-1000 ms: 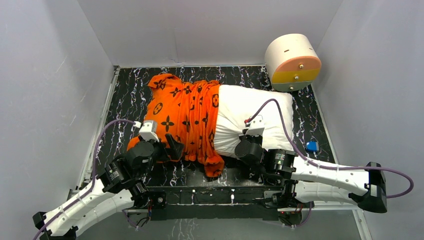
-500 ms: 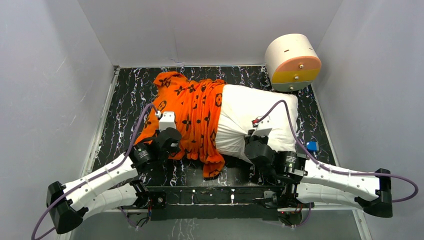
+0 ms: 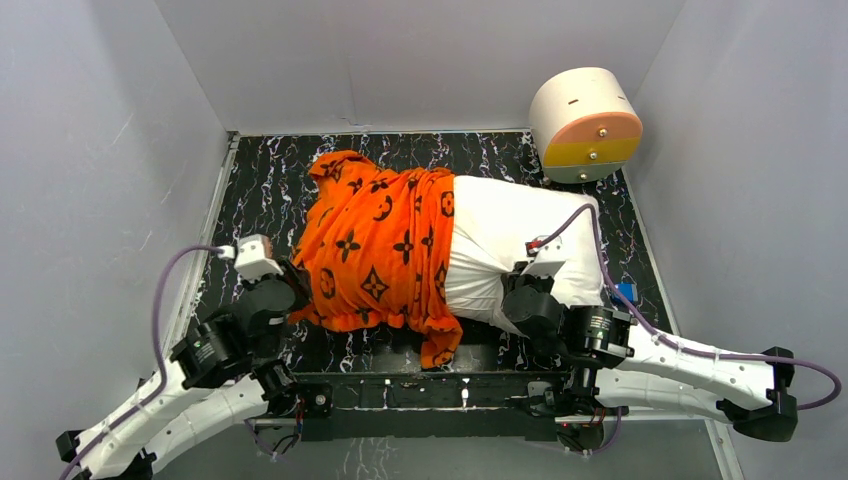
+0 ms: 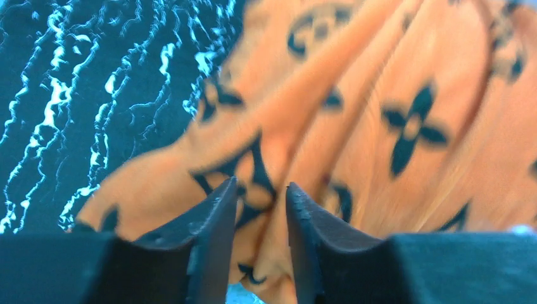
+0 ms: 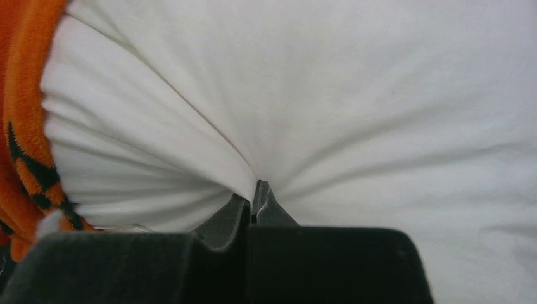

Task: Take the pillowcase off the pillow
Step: Remove the pillow from the pillowcase.

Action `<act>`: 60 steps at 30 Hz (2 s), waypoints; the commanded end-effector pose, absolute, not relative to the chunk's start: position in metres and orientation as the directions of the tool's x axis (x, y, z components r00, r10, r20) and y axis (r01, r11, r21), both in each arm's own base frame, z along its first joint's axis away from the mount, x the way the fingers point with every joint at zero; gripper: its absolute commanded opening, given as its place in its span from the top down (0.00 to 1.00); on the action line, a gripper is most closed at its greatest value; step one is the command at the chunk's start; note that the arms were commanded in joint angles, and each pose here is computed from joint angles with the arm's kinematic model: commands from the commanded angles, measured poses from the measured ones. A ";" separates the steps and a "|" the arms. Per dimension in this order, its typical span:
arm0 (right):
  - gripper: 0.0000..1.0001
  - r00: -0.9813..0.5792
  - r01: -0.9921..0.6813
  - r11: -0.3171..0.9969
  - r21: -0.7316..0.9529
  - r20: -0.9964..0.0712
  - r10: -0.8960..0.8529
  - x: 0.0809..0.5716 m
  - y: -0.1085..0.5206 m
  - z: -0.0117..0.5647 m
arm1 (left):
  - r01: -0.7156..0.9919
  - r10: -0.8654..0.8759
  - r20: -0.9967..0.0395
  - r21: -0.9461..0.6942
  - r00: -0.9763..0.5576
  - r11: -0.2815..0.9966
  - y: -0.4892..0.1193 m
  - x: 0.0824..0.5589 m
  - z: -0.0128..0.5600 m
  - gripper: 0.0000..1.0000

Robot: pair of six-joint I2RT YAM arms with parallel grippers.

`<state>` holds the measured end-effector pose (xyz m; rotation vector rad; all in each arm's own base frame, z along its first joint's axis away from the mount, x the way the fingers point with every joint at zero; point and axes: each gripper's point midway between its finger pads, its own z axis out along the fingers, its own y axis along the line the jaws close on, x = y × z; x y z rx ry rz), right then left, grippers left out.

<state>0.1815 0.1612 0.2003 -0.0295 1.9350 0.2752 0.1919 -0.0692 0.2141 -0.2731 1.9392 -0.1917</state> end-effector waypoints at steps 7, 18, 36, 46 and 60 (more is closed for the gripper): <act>1.00 -0.323 -0.159 0.987 0.022 -0.946 -0.031 0.194 0.163 0.200 | 0.135 -0.140 -0.928 -0.196 -0.344 0.971 -0.101 0.198 0.261 0.11; 0.99 -0.345 -0.184 0.981 0.060 -0.938 -0.008 0.192 0.176 0.201 | 0.461 0.162 -0.775 -0.181 -0.611 0.869 -0.215 0.200 0.195 0.07; 1.00 -0.328 -0.115 0.989 0.092 -0.943 0.050 0.191 0.153 0.204 | -0.031 -0.019 -0.837 -0.003 -0.548 1.000 -0.079 0.226 0.196 0.27; 1.00 -0.370 -0.150 0.988 0.036 -0.929 -0.022 0.197 0.188 0.191 | 0.238 -0.147 -0.794 -0.345 -0.590 0.908 -0.124 0.172 0.229 0.02; 1.00 -0.331 -0.152 0.985 0.079 -0.943 0.024 0.201 0.193 0.210 | 0.214 -0.242 -0.522 -0.666 -0.818 0.715 -0.189 0.138 0.198 0.09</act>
